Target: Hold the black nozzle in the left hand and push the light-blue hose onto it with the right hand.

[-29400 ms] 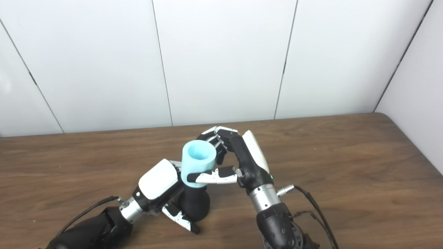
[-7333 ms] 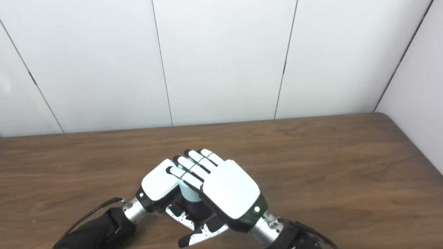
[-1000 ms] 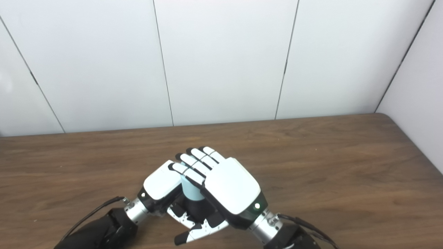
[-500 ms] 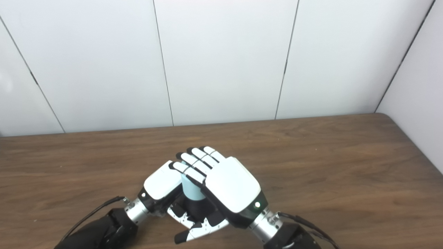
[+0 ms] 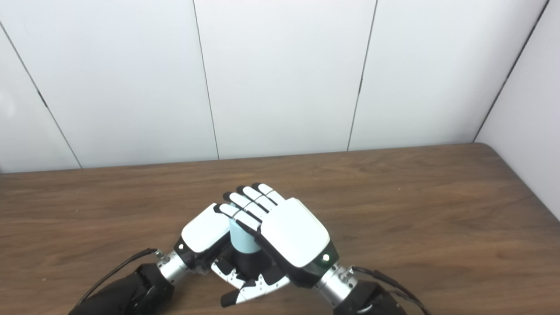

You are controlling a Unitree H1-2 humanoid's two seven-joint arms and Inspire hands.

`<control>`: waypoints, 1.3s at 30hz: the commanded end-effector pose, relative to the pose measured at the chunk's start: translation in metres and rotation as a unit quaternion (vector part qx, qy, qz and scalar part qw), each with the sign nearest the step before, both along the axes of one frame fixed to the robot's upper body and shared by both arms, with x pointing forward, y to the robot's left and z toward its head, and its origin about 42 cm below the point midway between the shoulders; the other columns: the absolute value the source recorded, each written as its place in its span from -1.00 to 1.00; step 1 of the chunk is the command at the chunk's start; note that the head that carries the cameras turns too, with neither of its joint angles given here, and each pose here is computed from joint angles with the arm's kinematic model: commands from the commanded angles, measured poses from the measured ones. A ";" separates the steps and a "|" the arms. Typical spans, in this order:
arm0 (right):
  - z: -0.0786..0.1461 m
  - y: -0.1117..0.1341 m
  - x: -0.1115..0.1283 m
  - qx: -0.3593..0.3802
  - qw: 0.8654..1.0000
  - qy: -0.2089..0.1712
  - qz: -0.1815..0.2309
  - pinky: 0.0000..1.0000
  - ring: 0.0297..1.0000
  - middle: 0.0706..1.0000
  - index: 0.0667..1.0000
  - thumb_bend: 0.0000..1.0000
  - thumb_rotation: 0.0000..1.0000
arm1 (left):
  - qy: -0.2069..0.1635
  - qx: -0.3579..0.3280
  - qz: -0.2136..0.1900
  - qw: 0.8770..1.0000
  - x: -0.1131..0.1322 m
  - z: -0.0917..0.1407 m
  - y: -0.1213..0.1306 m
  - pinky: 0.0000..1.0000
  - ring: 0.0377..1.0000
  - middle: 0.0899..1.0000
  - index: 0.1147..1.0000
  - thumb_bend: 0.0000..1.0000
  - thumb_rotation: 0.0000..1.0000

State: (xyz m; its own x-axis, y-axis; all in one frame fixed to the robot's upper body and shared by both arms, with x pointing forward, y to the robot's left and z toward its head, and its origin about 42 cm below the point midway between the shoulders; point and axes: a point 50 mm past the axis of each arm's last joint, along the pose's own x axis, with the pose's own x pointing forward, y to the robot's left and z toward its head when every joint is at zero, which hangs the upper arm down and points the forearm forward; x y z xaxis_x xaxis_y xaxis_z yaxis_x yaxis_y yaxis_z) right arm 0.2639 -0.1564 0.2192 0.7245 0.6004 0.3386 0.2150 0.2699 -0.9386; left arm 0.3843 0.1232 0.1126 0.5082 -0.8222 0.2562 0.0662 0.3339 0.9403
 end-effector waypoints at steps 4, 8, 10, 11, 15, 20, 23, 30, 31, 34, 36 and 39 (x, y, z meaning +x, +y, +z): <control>-0.077 -0.011 -0.011 -0.129 0.971 0.201 0.011 0.81 0.78 0.78 0.68 0.50 0.93 | 0.135 -0.010 -0.002 0.991 -0.093 -0.092 -0.016 -0.32 -0.21 -0.15 -0.12 0.03 -1.00; -0.078 -0.011 -0.011 -0.127 0.972 0.200 0.012 0.80 0.77 0.77 0.67 0.52 0.94 | 0.134 -0.013 -0.001 0.991 -0.094 -0.092 -0.016 -0.34 -0.23 -0.15 -0.11 0.02 -1.00; -0.078 -0.011 -0.011 -0.126 0.971 0.202 0.012 0.81 0.78 0.78 0.67 0.52 0.94 | 0.134 -0.013 -0.002 0.991 -0.094 -0.092 -0.016 -0.33 -0.22 -0.16 -0.11 0.02 -1.00; -0.078 -0.011 -0.011 -0.127 0.971 0.203 0.012 0.82 0.78 0.78 0.68 0.53 0.94 | 0.135 -0.012 -0.002 0.991 -0.094 -0.092 -0.016 -0.33 -0.22 -0.15 -0.11 0.02 -1.00; -0.078 -0.011 -0.011 -0.126 0.971 0.204 0.012 0.82 0.78 0.78 0.68 0.53 0.94 | 0.135 -0.007 -0.003 0.991 -0.093 -0.092 -0.016 -0.32 -0.21 -0.15 -0.12 0.03 -1.00; -0.077 -0.011 -0.010 -0.124 0.971 0.205 0.014 0.82 0.78 0.78 0.67 0.53 0.93 | 0.134 -0.012 -0.002 0.991 -0.093 -0.092 -0.016 -0.33 -0.22 -0.15 -0.12 0.02 -1.00; -0.077 -0.011 -0.011 -0.124 0.972 0.201 0.016 0.81 0.77 0.77 0.66 0.53 0.92 | 0.134 -0.009 -0.003 0.991 -0.093 -0.092 -0.017 -0.33 -0.22 -0.14 -0.13 0.02 -1.00; -0.075 -0.009 -0.010 -0.121 0.974 0.188 0.023 0.79 0.75 0.74 0.61 0.53 0.91 | 0.136 -0.009 -0.003 0.991 -0.093 -0.092 -0.017 -0.37 -0.26 -0.15 -0.11 0.03 -1.00; -0.075 -0.009 -0.010 -0.120 0.975 0.188 0.023 0.79 0.75 0.74 0.61 0.54 0.92 | 0.136 -0.010 -0.002 0.991 -0.093 -0.092 -0.017 -0.35 -0.23 -0.15 -0.12 0.03 -1.00; -0.074 -0.008 -0.009 -0.121 0.976 0.182 0.024 0.79 0.75 0.74 0.61 0.55 0.95 | 0.134 -0.009 -0.001 0.991 -0.092 -0.093 -0.018 -0.36 -0.24 -0.16 -0.10 0.03 -1.00; -0.073 -0.007 -0.008 -0.120 0.976 0.181 0.024 0.80 0.76 0.74 0.62 0.54 0.95 | 0.134 -0.009 0.000 0.991 -0.092 -0.093 -0.018 -0.40 -0.29 -0.17 -0.09 0.03 -1.00; -0.072 -0.007 -0.007 -0.122 0.976 0.180 0.023 0.80 0.76 0.75 0.62 0.53 0.95 | 0.137 -0.007 0.001 0.991 -0.092 -0.093 -0.019 -0.44 -0.34 -0.19 -0.07 0.03 -1.00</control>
